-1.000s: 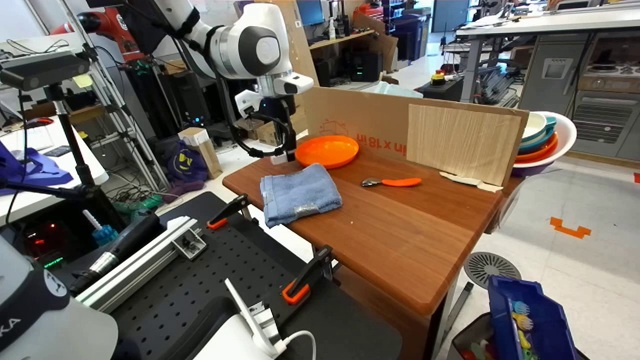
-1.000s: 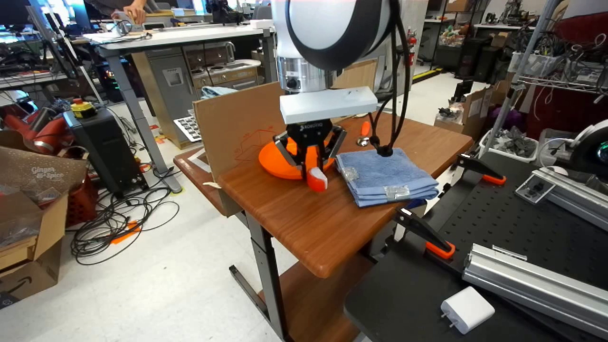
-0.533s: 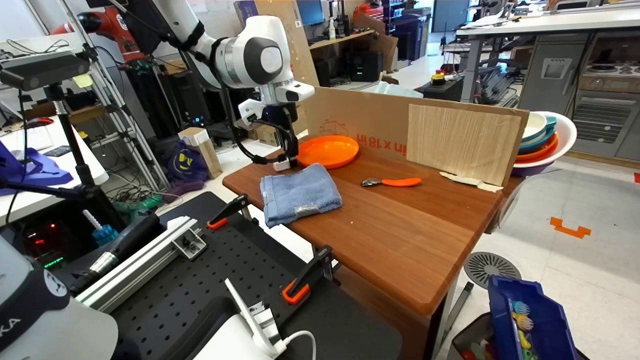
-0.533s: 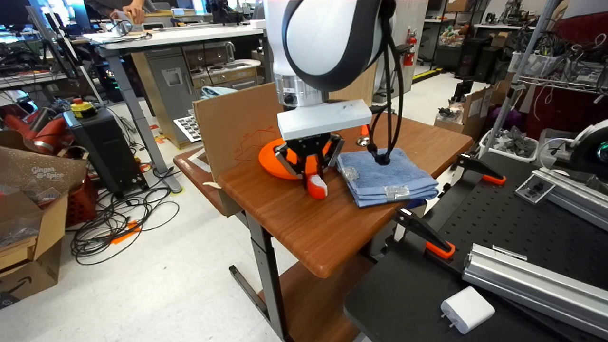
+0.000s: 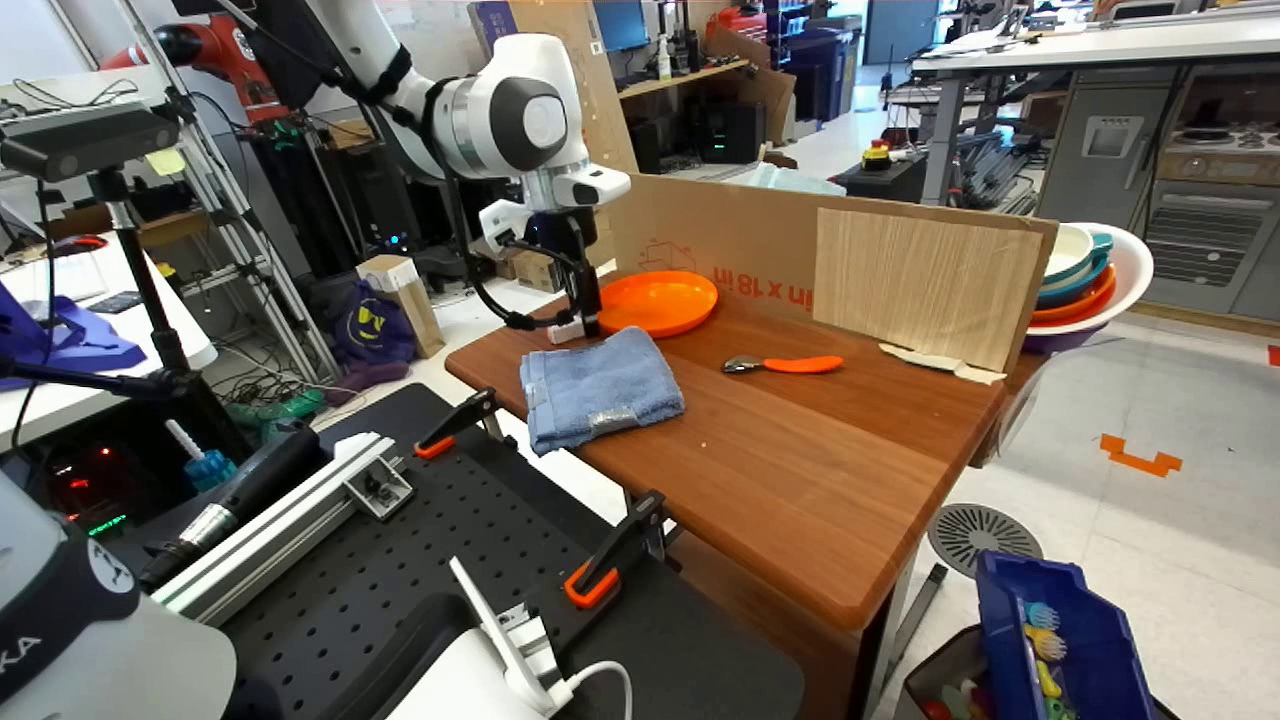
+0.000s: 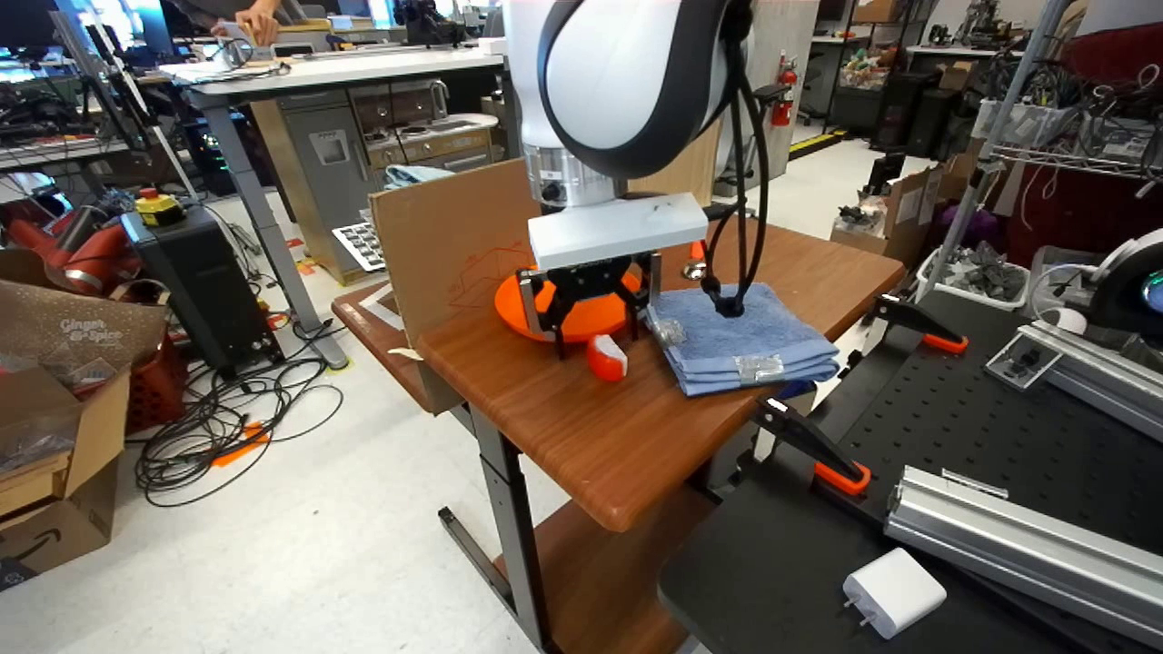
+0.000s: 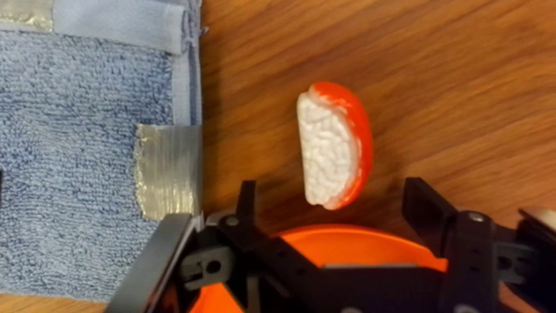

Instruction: Move the plush toy from right to left.

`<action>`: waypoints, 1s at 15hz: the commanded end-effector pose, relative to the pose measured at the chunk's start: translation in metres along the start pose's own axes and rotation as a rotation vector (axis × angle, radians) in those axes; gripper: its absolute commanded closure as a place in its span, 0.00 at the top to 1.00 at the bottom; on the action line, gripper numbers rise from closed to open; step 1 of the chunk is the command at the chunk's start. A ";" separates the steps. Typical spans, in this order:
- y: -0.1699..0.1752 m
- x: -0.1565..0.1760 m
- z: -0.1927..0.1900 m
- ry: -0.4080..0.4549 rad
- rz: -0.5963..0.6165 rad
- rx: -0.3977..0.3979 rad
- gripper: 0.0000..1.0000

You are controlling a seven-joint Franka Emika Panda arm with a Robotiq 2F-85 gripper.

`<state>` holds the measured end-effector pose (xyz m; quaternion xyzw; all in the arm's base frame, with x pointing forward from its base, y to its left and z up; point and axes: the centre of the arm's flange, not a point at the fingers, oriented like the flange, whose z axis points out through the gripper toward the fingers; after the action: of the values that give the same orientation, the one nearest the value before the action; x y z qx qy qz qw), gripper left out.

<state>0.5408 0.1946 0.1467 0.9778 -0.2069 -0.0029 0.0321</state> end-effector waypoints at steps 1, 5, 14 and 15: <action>-0.004 0.002 -0.005 0.026 0.008 0.004 1.00; -0.005 -0.005 -0.021 0.023 0.003 0.025 1.00; -0.014 -0.013 -0.047 0.033 -0.026 0.060 1.00; -0.013 -0.014 -0.045 0.030 -0.026 0.057 1.00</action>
<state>0.5346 0.2150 0.1902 0.9809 -0.1937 0.0174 0.0074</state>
